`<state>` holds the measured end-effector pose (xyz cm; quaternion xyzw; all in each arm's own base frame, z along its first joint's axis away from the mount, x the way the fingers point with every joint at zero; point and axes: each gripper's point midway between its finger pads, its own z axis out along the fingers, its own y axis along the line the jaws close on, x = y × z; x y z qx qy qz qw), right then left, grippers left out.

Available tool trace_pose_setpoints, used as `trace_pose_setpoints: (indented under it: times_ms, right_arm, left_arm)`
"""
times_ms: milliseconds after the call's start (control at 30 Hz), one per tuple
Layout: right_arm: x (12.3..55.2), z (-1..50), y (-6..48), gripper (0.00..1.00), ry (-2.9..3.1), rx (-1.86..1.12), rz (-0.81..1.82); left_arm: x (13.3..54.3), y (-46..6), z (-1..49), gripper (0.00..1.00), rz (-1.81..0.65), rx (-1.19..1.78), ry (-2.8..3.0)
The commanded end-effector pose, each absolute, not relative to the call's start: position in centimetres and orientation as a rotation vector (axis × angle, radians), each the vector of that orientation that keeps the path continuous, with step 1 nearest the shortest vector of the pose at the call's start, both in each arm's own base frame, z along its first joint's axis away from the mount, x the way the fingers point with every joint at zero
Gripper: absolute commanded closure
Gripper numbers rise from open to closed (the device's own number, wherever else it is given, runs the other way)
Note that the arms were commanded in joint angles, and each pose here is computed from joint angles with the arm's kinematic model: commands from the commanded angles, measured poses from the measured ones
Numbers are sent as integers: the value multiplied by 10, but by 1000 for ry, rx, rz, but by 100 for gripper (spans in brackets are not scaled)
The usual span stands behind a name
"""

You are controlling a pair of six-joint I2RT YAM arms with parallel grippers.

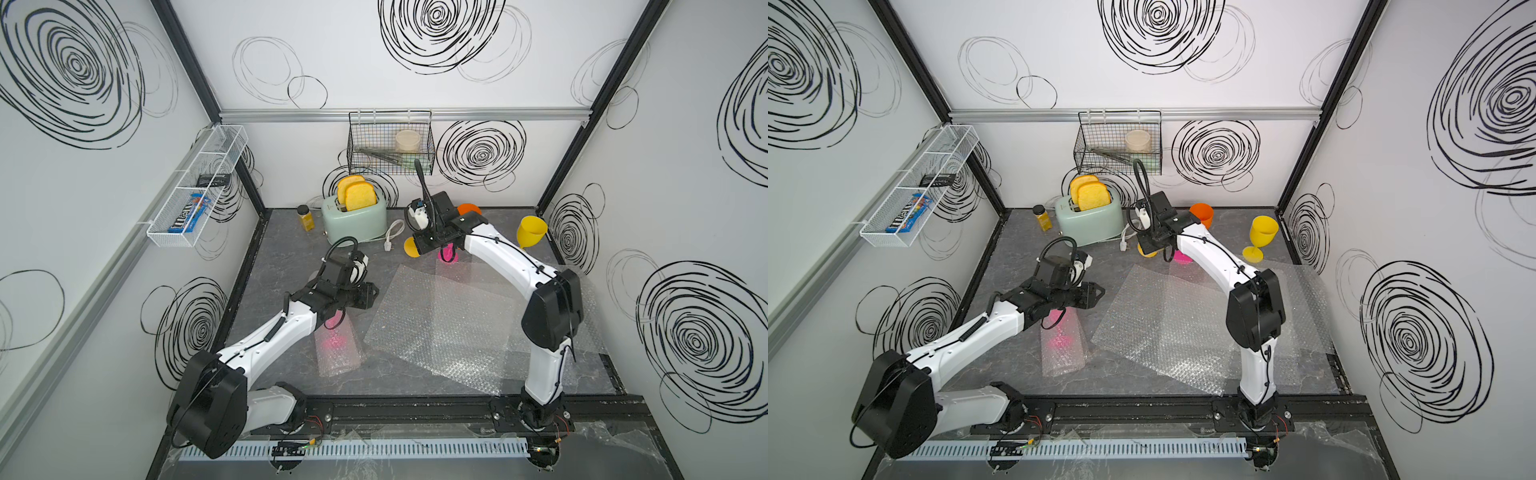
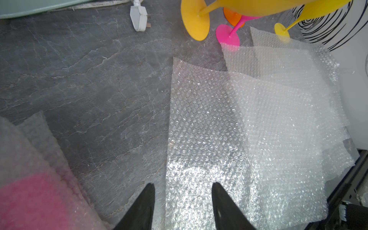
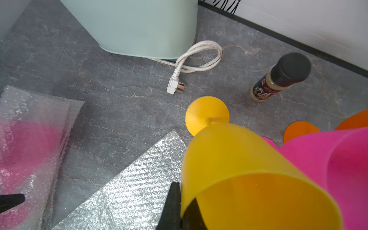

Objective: Unpack wine glasses from bubble wrap
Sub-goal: Place the wine glass at the center of the board.

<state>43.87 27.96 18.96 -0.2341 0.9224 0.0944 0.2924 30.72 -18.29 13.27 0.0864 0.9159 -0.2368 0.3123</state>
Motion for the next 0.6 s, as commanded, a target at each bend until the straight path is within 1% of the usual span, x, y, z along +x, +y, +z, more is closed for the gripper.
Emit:
trace_pose_setpoints:
  times_ms: [0, 200, 333, 567]
  right_arm:
    - [421, 175, 270, 95, 2600, -689, 135]
    - [413, 176, 281, 95, 2644, -744, 101]
    - [414, 182, 278, 95, 2632, -742, 56]
    - [418, 165, 277, 94, 2676, -788, 24]
  left_arm:
    - [309, -188, 143, 49, -672, 228, 2374]
    - [307, -188, 141, 49, -672, 235, 2379]
    - [307, -188, 142, 49, -676, 234, 2372]
    - [305, -188, 143, 49, -683, 235, 2369]
